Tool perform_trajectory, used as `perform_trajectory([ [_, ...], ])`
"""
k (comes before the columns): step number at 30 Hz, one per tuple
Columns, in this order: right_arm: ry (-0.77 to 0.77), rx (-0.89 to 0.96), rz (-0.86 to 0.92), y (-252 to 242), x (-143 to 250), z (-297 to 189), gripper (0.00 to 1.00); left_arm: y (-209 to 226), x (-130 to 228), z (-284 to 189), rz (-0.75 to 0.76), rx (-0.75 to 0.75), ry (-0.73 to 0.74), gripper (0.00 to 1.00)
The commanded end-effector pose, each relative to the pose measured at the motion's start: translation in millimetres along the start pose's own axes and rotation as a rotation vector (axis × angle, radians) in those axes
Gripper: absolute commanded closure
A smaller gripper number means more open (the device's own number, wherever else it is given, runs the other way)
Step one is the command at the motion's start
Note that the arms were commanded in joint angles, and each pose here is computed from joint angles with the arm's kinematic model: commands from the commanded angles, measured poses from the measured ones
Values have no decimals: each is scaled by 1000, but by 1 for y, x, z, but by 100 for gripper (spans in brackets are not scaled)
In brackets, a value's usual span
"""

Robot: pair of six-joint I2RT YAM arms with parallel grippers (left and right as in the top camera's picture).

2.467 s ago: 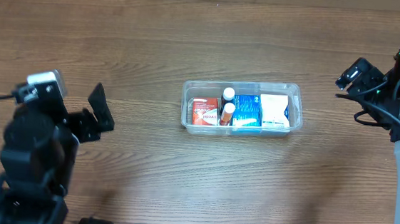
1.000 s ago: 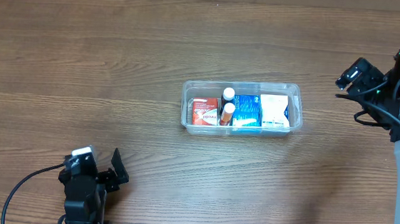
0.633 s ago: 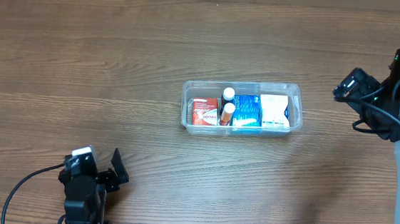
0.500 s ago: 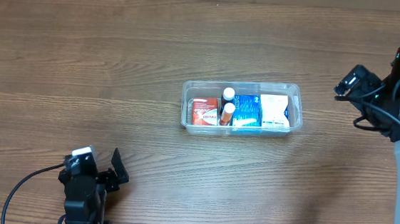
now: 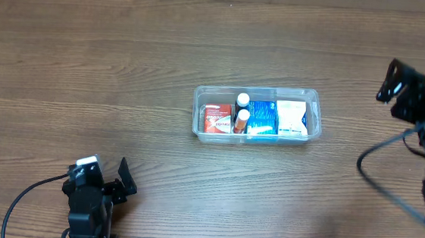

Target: Pack container

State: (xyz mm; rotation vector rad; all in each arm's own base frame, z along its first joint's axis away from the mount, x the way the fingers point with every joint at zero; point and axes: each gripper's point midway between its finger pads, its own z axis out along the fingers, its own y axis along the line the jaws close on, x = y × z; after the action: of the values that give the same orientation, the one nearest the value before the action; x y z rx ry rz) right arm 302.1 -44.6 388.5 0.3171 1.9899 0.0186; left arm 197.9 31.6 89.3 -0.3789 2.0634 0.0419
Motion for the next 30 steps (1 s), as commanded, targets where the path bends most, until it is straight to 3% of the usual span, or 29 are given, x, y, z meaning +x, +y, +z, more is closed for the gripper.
perform_trajectory([
  [1, -14, -21, -56, -3, 37, -24, 0, 0, -1, 0, -11, 5, -8, 0],
  [6, -67, -98, -60, -7, 133, -47, 0, 0, -1, 0, -11, 5, -8, 0],
  [10, 7, -204, -58, 1, 200, -22, 0, 0, -1, 0, -11, 5, -8, 0],
  [13, 41, -258, -55, 6, 229, -1, 0, 0, -1, 0, -11, 5, -8, 0],
  [25, 57, -270, -53, -4, 301, 26, 0, 0, -1, 0, -11, 5, -8, 0],
  [30, 64, -245, -39, -9, 304, 29, 0, 0, -1, 0, -11, 5, -8, 0],
])
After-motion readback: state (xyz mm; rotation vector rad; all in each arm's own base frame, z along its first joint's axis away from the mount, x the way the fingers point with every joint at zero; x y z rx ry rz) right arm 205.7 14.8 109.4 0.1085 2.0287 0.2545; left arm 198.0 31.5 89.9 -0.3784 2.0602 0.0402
